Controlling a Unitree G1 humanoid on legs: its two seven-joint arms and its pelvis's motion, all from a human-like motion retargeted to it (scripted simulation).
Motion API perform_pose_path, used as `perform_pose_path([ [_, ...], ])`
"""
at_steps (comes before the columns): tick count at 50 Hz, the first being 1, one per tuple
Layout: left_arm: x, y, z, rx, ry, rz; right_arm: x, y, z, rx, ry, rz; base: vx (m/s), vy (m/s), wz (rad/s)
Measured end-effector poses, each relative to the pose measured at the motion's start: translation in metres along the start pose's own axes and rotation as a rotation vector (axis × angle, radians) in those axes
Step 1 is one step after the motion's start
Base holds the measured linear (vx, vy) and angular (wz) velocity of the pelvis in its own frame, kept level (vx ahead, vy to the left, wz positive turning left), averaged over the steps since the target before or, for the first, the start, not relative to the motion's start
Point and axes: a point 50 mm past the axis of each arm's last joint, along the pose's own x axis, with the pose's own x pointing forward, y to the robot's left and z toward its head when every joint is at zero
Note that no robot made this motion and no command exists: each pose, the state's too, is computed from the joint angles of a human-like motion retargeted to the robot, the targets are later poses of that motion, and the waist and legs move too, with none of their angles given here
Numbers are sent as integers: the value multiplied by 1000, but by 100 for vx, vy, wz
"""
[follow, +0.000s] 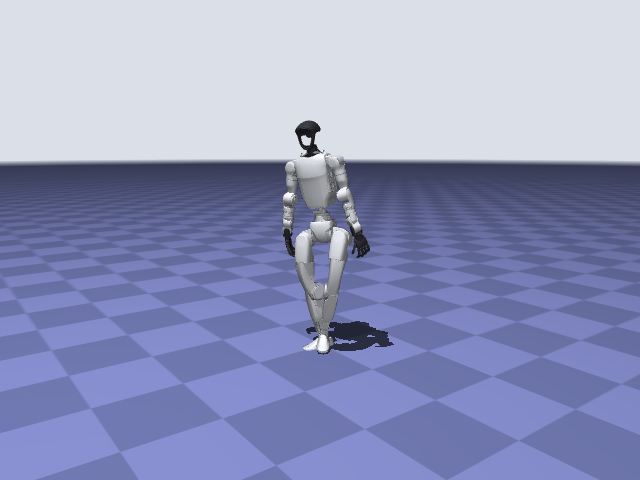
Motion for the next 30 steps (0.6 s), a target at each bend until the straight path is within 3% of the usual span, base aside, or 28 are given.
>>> perform_pose_path([
  [8, 0, -19, 10, -34, -56, -114, -11, -4, 41, 103, -141, -7, 1, 2, 104],
  [20, -2, -13, 11, 159, -7, -168, -38, 14, 113, -188, -338, 23, 16, 4, 72],
  [30, -1, -7, 12, -89, -49, -122, -31, 28, 102, -363, -280, 0, 48, -6, -55],
])
